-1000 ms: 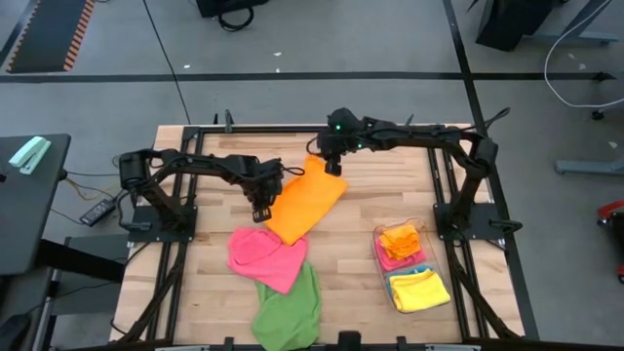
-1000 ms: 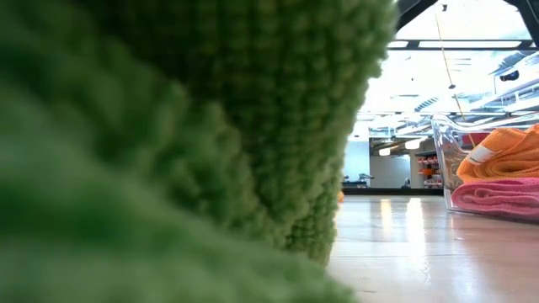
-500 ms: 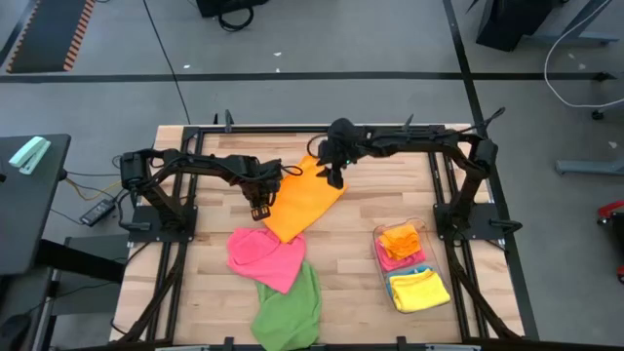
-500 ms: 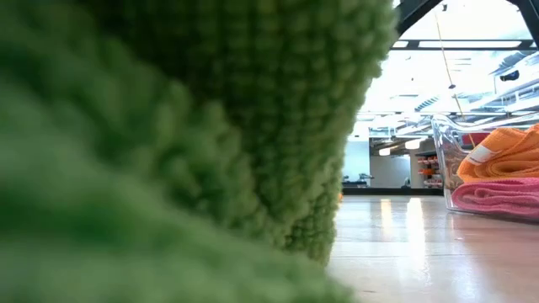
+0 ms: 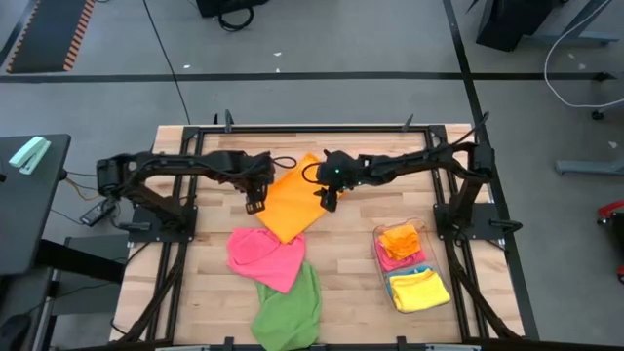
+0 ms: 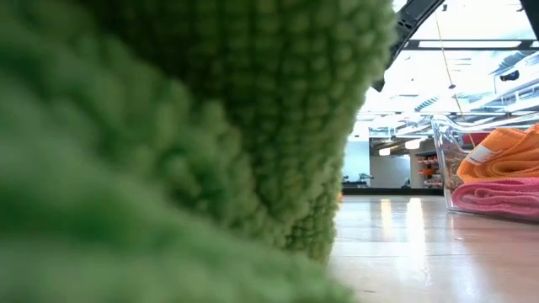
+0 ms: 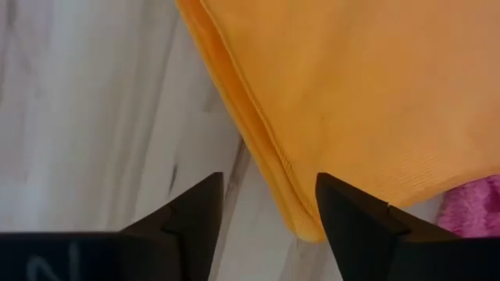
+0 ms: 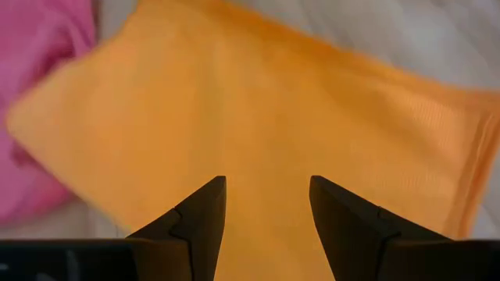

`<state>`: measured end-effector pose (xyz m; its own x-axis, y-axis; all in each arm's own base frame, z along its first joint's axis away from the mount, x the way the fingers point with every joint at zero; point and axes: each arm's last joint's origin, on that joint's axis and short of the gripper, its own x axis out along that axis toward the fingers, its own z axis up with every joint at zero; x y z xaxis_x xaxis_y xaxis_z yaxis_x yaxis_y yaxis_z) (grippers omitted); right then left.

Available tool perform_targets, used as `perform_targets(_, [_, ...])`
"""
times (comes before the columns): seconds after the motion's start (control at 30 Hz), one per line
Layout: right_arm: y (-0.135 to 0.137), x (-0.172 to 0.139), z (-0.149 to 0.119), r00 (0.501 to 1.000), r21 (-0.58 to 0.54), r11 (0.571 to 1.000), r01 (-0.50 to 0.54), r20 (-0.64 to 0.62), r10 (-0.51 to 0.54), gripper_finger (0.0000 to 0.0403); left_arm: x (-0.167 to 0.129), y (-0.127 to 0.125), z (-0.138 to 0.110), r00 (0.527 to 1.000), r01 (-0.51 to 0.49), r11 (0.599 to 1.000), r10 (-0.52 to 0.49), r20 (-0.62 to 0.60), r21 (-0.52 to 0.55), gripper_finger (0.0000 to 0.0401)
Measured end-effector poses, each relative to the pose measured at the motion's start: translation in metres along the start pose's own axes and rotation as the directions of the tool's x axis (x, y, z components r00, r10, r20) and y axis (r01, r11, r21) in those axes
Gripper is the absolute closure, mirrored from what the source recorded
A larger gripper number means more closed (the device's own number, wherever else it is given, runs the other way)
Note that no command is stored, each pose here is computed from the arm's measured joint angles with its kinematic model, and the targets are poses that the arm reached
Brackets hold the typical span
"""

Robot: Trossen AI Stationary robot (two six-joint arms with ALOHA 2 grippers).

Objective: Fold microfiber towels
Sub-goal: Fold the orange towel

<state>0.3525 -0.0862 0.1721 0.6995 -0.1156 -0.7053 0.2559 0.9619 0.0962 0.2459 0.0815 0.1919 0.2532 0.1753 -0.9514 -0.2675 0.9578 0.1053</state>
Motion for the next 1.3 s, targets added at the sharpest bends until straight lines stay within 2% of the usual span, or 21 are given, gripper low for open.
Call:
perform_targets(0.13, [0.003, 0.006, 0.000, 0.998, 0.034, 0.999, -0.009, 0.065, 0.007, 0.0209, -0.015, 0.002, 0.000, 0.997, -0.006, 1.000, 0.006, 0.073, 0.010, 0.0186])
perform_targets(0.23, [0.004, 0.018, -0.002, 0.998, 0.050, 0.999, -0.011, 0.058, 0.008, 0.0209, -0.026, 0.003, 0.000, 0.991, -0.012, 1.000, 0.011, 0.135, 0.010, 0.0194])
perform_targets(0.57, [0.008, 0.068, 0.000, 0.999, 0.067, 0.998, -0.002, -0.045, 0.005, 0.0209, -0.052, 0.005, -0.005, 0.969, -0.018, 1.000, 0.019, 0.245, -0.006, 0.0213])
perform_targets(0.73, [0.008, 0.076, 0.003, 0.994, 0.041, 0.999, 0.008, -0.113, -0.003, 0.0209, -0.058, 0.005, -0.008, 0.967, -0.014, 1.000, 0.020, 0.253, -0.024, 0.0213])
perform_targets(0.83, [0.004, 0.075, 0.004, 0.987, -0.067, 0.997, -0.026, -0.158, 0.015, 0.0209, -0.059, 0.005, -0.009, 0.967, -0.013, 1.000, 0.019, 0.254, -0.028, 0.0216])
perform_targets(0.93, [-0.001, 0.072, 0.004, 0.977, -0.226, 0.970, -0.090, -0.211, 0.042, 0.0209, -0.059, 0.004, -0.008, 0.965, -0.012, 1.000, 0.019, 0.262, -0.029, 0.0218])
perform_targets(1.07, [-0.015, 0.065, 0.008, 0.948, -0.340, 0.915, -0.218, -0.296, 0.116, 0.0209, -0.060, 0.003, -0.006, 0.960, -0.004, 0.999, 0.013, 0.278, -0.034, 0.0217])
perform_targets(1.13, [-0.023, 0.061, 0.010, 0.935, -0.405, 0.877, -0.258, -0.334, 0.121, 0.0209, -0.060, 0.001, -0.005, 0.958, 0.003, 0.999, 0.009, 0.288, -0.039, 0.0217])
perform_targets(1.23, [-0.033, 0.059, 0.013, 0.935, -0.504, 0.818, -0.278, -0.338, 0.109, 0.0209, -0.061, -0.002, -0.005, 0.957, 0.011, 0.999, 0.000, 0.291, -0.036, 0.0221])
perform_targets(1.3, [-0.038, 0.058, 0.016, 0.940, -0.539, 0.798, -0.268, -0.330, 0.093, 0.0209, -0.061, -0.005, -0.005, 0.956, 0.020, 0.999, -0.008, 0.293, -0.039, 0.0224])
